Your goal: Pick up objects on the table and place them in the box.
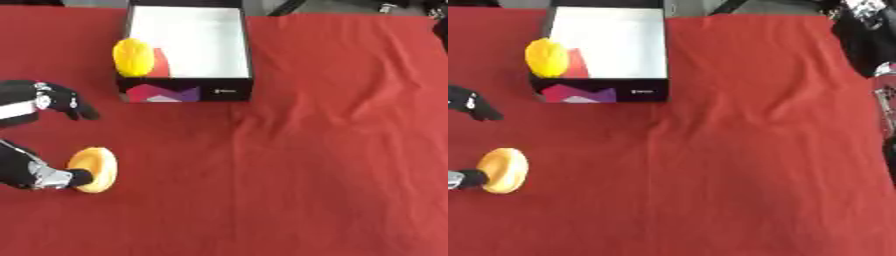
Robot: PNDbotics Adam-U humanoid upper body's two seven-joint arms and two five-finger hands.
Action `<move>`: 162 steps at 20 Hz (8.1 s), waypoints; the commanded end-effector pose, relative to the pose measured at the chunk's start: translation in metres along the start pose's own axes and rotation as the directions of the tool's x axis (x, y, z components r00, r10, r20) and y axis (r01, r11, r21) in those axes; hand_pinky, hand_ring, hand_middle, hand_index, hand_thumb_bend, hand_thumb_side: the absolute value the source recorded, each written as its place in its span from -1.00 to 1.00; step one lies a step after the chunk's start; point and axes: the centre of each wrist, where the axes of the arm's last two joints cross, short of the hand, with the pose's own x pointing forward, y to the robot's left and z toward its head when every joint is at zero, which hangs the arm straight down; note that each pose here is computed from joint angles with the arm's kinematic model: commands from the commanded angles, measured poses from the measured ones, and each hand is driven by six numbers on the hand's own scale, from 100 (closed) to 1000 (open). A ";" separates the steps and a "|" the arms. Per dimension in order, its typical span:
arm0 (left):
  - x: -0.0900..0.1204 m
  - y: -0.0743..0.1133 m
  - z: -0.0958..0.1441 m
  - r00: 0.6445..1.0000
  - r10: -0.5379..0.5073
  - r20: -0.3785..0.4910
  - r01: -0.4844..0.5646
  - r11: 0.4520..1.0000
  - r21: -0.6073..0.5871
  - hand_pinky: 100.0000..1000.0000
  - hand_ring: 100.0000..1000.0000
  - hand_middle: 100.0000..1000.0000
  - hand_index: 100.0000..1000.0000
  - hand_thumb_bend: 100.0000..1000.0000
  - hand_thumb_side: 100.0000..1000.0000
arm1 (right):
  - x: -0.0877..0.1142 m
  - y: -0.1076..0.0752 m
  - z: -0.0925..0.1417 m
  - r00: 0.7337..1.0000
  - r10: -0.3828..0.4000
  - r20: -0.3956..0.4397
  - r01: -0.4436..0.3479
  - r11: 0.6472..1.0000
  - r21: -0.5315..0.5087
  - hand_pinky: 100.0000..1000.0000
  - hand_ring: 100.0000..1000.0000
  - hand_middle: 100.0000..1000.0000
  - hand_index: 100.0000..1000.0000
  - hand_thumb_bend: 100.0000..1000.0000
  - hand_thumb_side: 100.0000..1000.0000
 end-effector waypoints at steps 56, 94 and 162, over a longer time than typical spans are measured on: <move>-0.005 -0.005 0.017 0.999 -0.043 -0.001 0.043 0.998 0.040 0.56 0.25 0.14 0.37 -0.87 -1.00 | -0.005 -0.019 0.007 0.998 0.027 -0.049 -0.033 0.992 -0.125 1.00 0.65 0.37 0.66 -1.00 -0.02; 0.026 0.170 -0.032 0.974 -0.197 0.114 0.075 0.749 0.658 0.44 0.09 -0.02 0.18 -0.80 -1.00 | 0.033 0.000 -0.048 0.992 -0.058 0.112 0.056 0.998 0.017 1.00 0.65 0.38 0.65 -1.00 -0.40; -0.018 0.066 0.106 0.733 0.124 0.668 -0.673 -0.004 0.739 0.66 0.30 0.33 0.63 -1.00 0.25 | 0.024 -0.009 -0.035 0.997 -0.022 0.073 0.023 0.999 -0.023 1.00 0.64 0.38 0.64 -1.00 -0.43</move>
